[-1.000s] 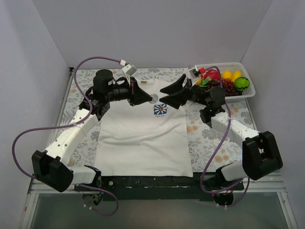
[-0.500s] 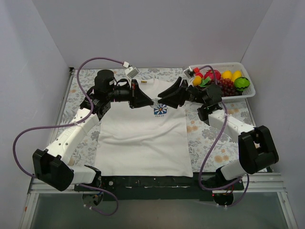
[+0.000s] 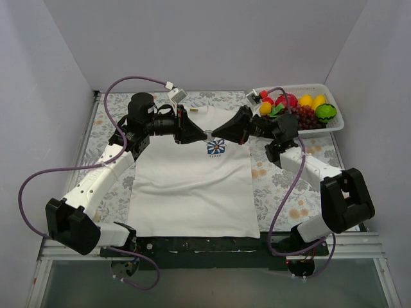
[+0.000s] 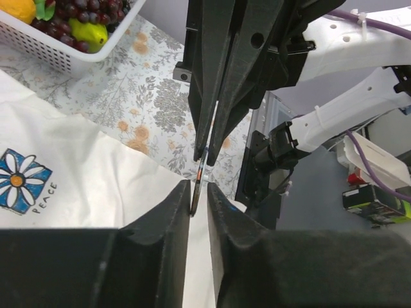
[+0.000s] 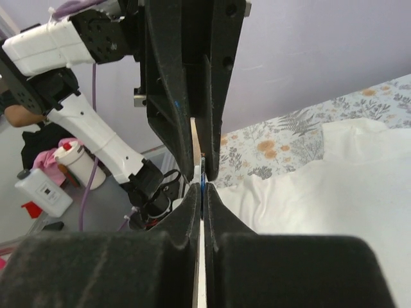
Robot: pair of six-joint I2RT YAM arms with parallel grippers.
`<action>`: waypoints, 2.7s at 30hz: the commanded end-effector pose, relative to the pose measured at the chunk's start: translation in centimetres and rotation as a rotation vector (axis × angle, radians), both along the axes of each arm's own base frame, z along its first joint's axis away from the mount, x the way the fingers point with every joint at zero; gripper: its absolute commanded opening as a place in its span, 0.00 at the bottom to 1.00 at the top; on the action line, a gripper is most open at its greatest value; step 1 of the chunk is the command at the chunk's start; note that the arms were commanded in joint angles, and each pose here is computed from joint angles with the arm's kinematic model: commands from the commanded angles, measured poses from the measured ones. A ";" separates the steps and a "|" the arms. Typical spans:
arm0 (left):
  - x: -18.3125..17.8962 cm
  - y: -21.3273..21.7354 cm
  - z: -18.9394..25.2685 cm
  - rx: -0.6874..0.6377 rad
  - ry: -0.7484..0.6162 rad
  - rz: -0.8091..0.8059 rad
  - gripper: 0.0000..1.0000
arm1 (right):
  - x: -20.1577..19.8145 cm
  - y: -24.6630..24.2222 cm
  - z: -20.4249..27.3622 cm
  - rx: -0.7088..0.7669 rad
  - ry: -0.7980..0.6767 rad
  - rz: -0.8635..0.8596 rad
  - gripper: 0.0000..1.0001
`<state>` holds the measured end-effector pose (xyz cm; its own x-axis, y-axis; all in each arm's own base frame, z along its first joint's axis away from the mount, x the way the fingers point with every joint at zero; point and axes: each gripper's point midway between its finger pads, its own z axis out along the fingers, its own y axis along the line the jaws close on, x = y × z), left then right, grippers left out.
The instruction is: Pin the brooch onto the clothing
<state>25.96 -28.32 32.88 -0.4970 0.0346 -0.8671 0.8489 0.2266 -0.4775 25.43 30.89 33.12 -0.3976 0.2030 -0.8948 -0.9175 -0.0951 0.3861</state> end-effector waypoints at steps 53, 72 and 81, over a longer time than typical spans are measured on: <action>11.6 8.2 -7.5 0.361 -0.063 0.762 0.00 | 2.9 -2.4 -3.7 -0.147 -0.074 -0.359 0.87; 18.9 16.1 -17.8 0.865 -0.176 1.122 0.00 | 1.5 -3.3 -11.1 -0.314 0.047 -0.339 0.92; 20.1 16.2 -21.4 1.039 -0.355 0.923 0.00 | 1.2 -3.9 -11.9 -0.378 0.042 -0.347 0.93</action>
